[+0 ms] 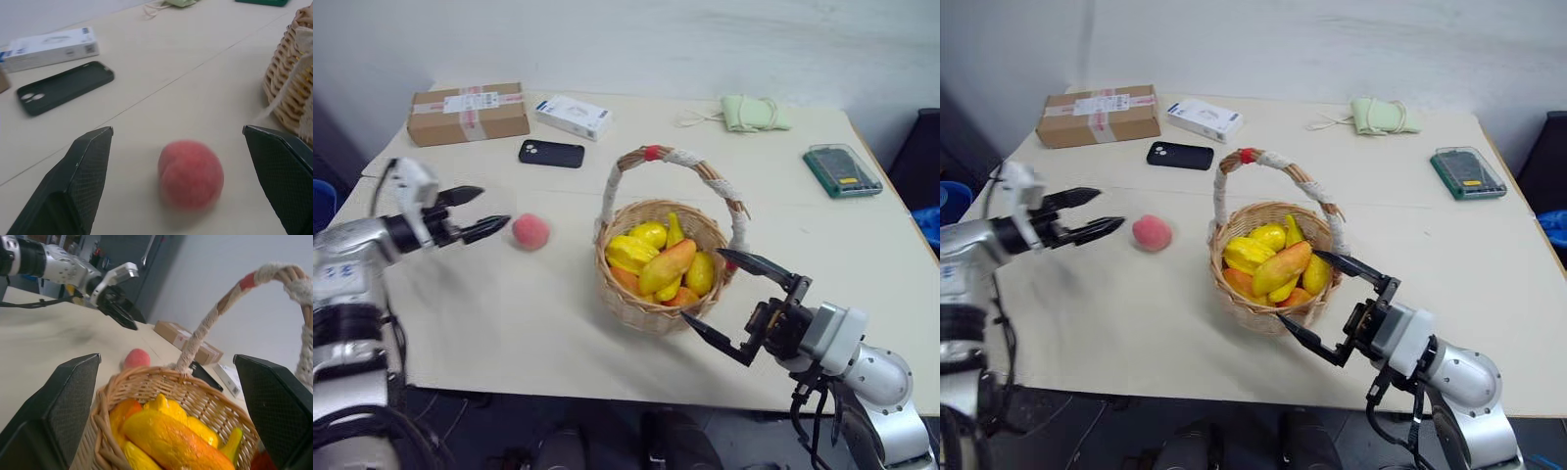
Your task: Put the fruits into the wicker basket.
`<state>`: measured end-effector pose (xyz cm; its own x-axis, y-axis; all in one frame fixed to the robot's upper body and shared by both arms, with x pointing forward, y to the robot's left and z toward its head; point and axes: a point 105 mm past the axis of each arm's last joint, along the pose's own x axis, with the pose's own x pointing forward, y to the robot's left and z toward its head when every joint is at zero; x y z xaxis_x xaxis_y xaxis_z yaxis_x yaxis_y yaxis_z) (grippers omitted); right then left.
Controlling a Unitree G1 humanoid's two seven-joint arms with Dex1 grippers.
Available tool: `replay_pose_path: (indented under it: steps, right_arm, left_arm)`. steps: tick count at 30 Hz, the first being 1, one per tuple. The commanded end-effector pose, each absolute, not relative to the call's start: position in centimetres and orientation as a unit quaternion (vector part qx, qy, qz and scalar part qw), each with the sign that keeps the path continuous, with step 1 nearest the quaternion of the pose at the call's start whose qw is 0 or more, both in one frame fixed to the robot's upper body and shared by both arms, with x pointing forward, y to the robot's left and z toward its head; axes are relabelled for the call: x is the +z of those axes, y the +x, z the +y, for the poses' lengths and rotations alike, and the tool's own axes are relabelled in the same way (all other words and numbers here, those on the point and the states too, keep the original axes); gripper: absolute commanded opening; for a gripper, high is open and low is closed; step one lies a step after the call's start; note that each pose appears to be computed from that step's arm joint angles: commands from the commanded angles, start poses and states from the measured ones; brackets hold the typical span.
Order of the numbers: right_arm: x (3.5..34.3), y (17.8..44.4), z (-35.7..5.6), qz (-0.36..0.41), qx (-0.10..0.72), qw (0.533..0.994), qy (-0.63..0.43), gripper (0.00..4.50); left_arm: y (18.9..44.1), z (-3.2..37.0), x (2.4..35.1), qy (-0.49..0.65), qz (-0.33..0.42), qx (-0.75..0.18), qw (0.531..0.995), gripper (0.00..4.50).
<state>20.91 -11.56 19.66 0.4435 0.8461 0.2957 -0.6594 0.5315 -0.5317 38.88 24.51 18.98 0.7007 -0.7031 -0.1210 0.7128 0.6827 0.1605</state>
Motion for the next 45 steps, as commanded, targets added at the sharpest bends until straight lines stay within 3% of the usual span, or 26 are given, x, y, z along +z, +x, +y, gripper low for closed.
replay_pose_path:
  steps: [1,10,15,18,20,24,28,31,35,41,45]
  right_arm:
    - [20.7,20.5,-11.4,-0.292,0.441,0.829,-0.179,4.50]
    - [20.9,20.2,-12.0,-0.289,0.412,0.842,-0.194,4.50]
    - [20.9,20.3,-11.9,-0.291,0.406,0.845,-0.190,4.50]
    - [20.8,20.3,-12.2,-0.288,0.404,0.848,-0.190,4.50]
    - [20.8,20.5,-12.8,-0.283,0.393,0.854,-0.188,4.50]
    - [21.1,20.8,-15.6,-0.276,0.331,0.885,-0.173,4.50]
    - [20.8,20.7,-18.2,-0.253,0.284,0.904,-0.196,4.50]
    - [20.8,20.7,-19.0,-0.245,0.276,0.909,-0.196,4.50]
    - [20.4,20.6,-18.7,-0.228,0.291,0.911,-0.183,4.50]
    - [20.2,20.1,-17.8,-0.215,0.296,0.915,-0.171,4.50]
    - [20.2,19.8,-17.6,-0.206,0.295,0.919,-0.162,4.50]
  left_arm:
    - [40.3,24.0,17.8,0.100,0.043,-0.373,0.921,4.47]
    - [40.8,23.7,14.9,0.139,0.105,-0.379,0.909,4.47]
    - [40.0,23.6,14.0,0.139,0.115,-0.399,0.899,2.96]
    - [39.0,22.2,16.4,0.116,0.047,-0.464,0.877,2.48]
    - [37.8,21.7,18.0,0.112,0.016,-0.505,0.856,2.48]
    - [33.3,20.5,20.9,0.086,0.027,-0.602,0.793,2.48]
    - [29.7,16.2,22.7,0.107,0.024,-0.668,0.736,2.48]
    - [28.8,12.2,23.7,0.092,0.000,-0.687,0.721,2.48]
    - [29.2,7.9,22.6,0.092,0.030,-0.676,0.730,2.48]
    - [30.2,6.7,22.8,0.092,-0.019,-0.647,0.757,4.40]
    - [28.9,8.3,22.7,0.086,-0.029,-0.670,0.737,4.46]
